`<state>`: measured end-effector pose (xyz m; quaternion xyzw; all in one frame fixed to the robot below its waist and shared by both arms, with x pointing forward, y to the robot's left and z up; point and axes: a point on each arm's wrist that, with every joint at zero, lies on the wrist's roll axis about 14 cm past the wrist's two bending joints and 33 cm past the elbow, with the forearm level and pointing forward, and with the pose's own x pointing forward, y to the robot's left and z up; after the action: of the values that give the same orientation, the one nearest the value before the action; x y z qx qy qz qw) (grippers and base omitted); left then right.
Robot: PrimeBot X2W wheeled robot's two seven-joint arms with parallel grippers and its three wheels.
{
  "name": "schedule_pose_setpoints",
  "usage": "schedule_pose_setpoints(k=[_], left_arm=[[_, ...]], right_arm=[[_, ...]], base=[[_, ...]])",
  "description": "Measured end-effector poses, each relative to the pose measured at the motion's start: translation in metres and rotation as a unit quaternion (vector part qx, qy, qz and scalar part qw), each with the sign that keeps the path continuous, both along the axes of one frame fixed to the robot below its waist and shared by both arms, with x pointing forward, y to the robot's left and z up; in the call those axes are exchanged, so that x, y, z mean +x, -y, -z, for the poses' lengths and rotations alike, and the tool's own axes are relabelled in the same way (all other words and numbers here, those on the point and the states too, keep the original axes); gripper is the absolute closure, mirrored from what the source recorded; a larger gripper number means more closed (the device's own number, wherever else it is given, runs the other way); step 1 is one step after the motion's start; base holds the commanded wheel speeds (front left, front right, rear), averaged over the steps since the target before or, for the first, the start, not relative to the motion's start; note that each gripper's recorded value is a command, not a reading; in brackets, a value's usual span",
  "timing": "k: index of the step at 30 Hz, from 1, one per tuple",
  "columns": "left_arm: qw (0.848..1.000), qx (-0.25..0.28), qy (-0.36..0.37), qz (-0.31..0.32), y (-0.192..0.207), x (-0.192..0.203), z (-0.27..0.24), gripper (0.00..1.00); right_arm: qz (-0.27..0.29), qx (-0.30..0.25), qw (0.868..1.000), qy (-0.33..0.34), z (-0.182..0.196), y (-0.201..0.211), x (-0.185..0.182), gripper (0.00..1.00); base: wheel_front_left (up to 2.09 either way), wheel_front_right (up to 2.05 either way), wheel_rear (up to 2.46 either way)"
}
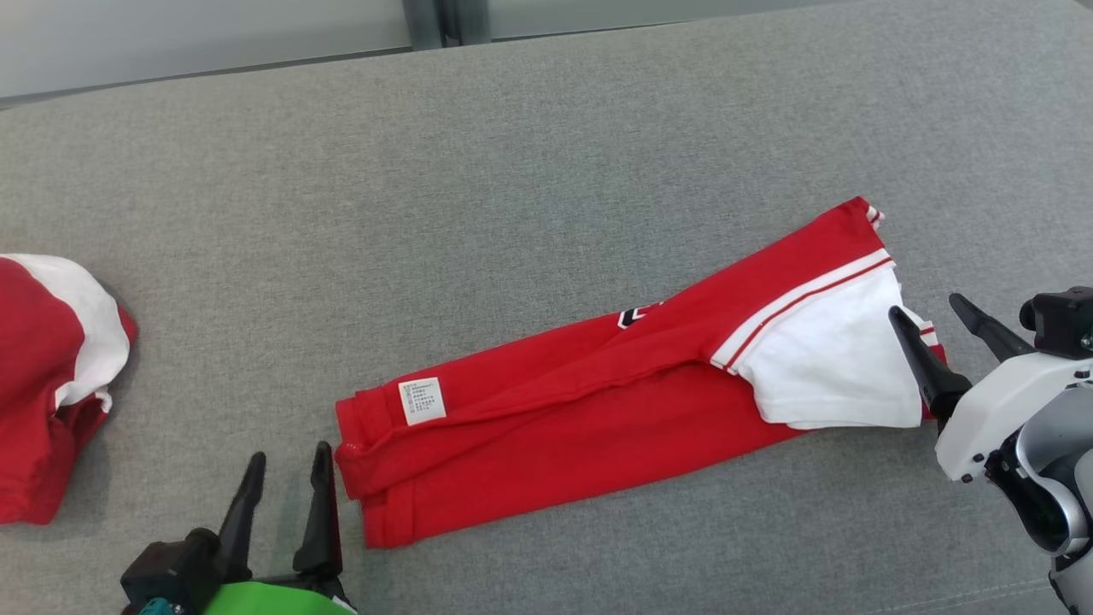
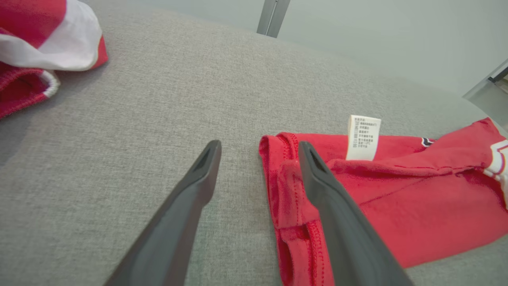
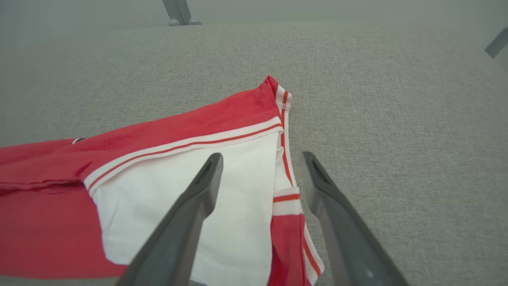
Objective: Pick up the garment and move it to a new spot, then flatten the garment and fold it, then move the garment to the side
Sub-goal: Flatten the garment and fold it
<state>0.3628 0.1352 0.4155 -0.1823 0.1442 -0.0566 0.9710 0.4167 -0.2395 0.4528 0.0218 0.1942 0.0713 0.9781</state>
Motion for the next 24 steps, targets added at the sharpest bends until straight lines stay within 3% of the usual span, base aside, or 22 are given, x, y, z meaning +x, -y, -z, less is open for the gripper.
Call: schedule_pose_setpoints(k=[4, 8, 18, 24], left_arm=[[0.996, 0.047, 0.064, -0.048, -0.018, 0.012, -0.029, 0.0], [0.992, 0.07, 0.076, -0.071, -0.025, 0.004, -0.034, 0.0], [0.988, 0.09, 0.085, -0.093, -0.047, 0.002, -0.034, 0.0], [0.987, 0.086, 0.078, -0.111, -0.058, -0.001, -0.031, 0.0]], right_arm=[[0.002, -0.019, 0.999, -0.035, 0.016, 0.001, 0.004, 0.0], [-0.001, -0.044, 0.997, -0.069, 0.031, 0.002, 0.016, 0.0], [-0.01, -0.084, 0.983, -0.162, 0.074, 0.0, 0.041, 0.0], [-0.008, -0.065, 0.98, -0.185, 0.086, -0.006, 0.054, 0.0]], base=[[0.0, 0.0, 0.0], [0.0, 0.0, 0.0], [0.0, 0.0, 0.0], [0.0, 0.0, 0.0]])
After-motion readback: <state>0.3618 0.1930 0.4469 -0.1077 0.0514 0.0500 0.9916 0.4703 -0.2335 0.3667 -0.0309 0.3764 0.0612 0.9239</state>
